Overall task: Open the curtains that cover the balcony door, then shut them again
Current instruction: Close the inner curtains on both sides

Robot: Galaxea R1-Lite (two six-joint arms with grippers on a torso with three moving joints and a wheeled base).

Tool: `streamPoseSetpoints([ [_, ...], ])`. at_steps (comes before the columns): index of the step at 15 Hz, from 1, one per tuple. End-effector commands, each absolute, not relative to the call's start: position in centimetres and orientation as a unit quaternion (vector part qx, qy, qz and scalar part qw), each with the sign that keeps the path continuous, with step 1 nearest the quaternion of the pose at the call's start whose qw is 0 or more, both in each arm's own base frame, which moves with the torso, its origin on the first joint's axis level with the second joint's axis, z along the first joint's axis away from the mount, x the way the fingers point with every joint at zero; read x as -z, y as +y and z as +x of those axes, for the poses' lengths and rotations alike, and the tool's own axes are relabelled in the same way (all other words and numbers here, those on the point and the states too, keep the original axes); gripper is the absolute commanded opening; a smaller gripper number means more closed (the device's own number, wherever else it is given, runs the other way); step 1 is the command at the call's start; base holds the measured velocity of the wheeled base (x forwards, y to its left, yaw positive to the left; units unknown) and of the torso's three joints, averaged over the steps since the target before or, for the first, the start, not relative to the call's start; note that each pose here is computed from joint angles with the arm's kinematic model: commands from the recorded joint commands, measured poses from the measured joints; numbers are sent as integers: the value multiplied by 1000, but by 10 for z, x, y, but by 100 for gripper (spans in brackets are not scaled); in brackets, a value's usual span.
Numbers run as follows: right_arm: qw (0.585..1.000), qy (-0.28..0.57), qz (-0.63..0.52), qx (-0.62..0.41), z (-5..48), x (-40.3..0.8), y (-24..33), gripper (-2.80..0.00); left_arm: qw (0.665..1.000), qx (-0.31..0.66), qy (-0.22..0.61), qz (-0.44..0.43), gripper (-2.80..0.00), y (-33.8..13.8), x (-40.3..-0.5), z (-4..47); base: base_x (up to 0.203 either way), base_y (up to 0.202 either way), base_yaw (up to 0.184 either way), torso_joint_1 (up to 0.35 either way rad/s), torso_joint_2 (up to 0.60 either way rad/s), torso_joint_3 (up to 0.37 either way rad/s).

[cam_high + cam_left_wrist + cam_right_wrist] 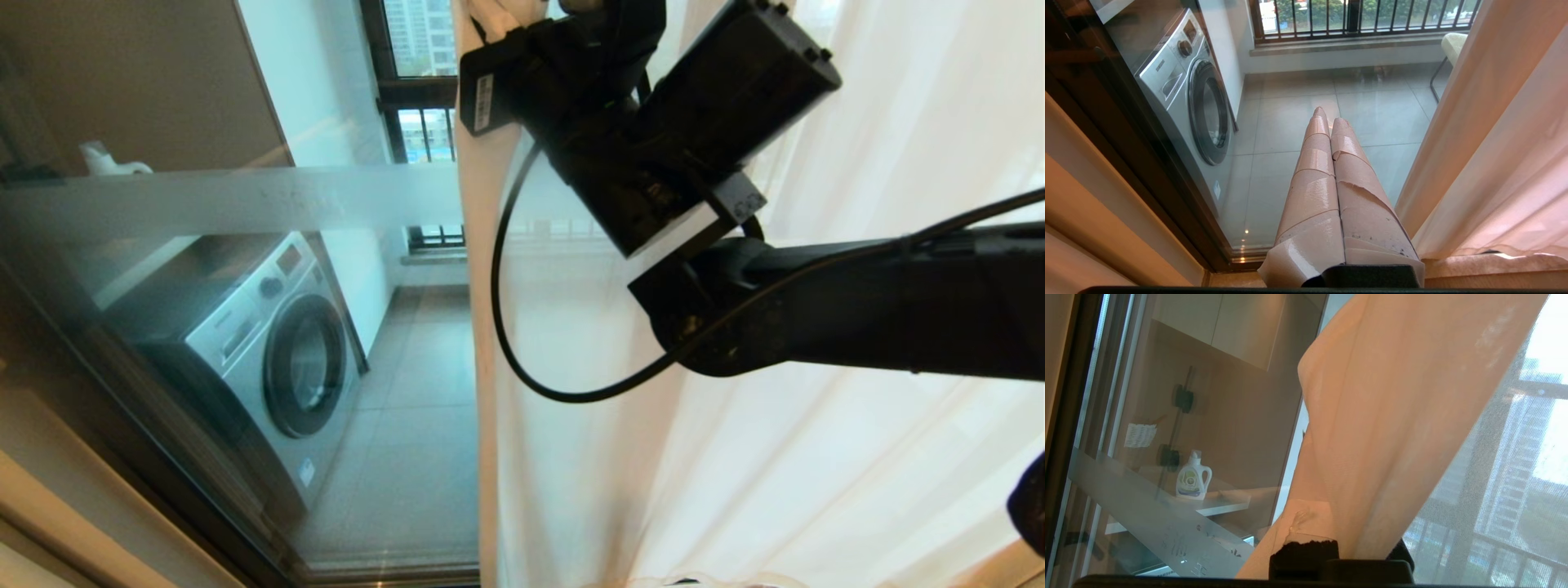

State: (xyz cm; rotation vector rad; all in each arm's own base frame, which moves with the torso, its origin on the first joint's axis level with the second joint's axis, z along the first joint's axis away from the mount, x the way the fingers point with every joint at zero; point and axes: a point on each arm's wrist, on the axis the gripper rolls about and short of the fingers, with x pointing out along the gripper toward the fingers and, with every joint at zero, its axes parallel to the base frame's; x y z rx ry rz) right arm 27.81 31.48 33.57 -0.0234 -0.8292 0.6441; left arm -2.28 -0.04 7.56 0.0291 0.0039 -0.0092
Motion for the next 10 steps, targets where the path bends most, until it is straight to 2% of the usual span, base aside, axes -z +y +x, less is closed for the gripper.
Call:
streamPoseSetpoints([
  [1,865,-397,-12,-306,281,-332,317,-280,1000,5,2,15,-280,0,-75,-23,0,0,0,0,0,0],
  [10,867,-426,-12,-259,288,-364,273,-280,1000,5,1,15,-280,0,-76,-23,0,0,0,0,0,0],
])
